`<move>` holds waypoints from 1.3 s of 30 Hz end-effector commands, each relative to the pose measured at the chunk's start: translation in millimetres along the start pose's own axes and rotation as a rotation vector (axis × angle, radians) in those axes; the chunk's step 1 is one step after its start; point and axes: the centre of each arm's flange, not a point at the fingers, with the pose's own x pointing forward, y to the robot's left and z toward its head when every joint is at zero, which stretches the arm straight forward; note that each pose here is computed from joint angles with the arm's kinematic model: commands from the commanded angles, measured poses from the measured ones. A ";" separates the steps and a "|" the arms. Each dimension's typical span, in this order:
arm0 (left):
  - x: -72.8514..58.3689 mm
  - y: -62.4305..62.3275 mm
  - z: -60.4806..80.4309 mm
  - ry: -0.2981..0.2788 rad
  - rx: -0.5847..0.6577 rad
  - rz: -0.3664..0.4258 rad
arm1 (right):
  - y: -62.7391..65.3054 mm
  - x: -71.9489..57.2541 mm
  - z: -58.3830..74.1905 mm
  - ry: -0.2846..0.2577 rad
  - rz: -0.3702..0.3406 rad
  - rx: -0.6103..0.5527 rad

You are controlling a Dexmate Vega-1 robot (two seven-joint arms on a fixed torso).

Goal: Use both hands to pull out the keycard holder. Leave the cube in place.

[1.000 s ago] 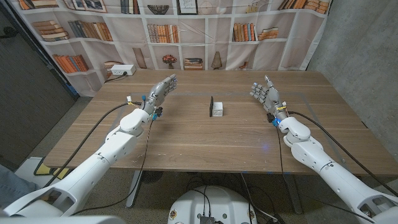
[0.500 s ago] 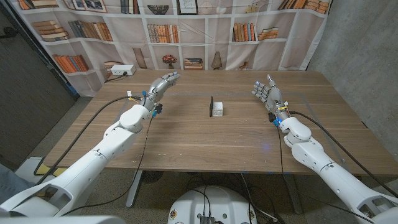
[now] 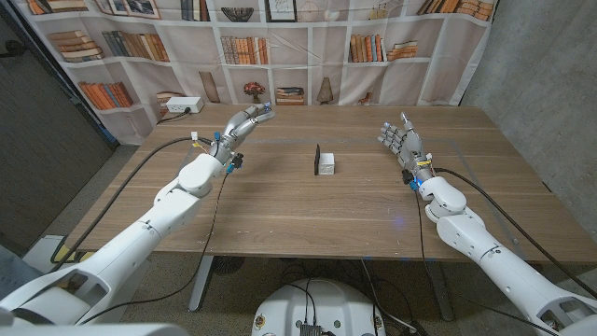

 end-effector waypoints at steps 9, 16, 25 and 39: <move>0.8 0.2 18.3 -0.075 0.159 -0.033 | 0.0 0.8 1.0 0.008 -0.008 -0.006; -1.0 1.9 28.7 -0.099 0.229 -0.033 | 1.4 2.3 0.8 0.006 -0.006 -0.008; -6.7 0.0 42.0 -0.173 0.349 -0.015 | 2.1 2.5 1.8 -0.002 -0.010 -0.010; -5.2 1.8 66.0 -0.211 0.503 -0.044 | -1.5 1.1 5.2 -0.006 -0.020 -0.011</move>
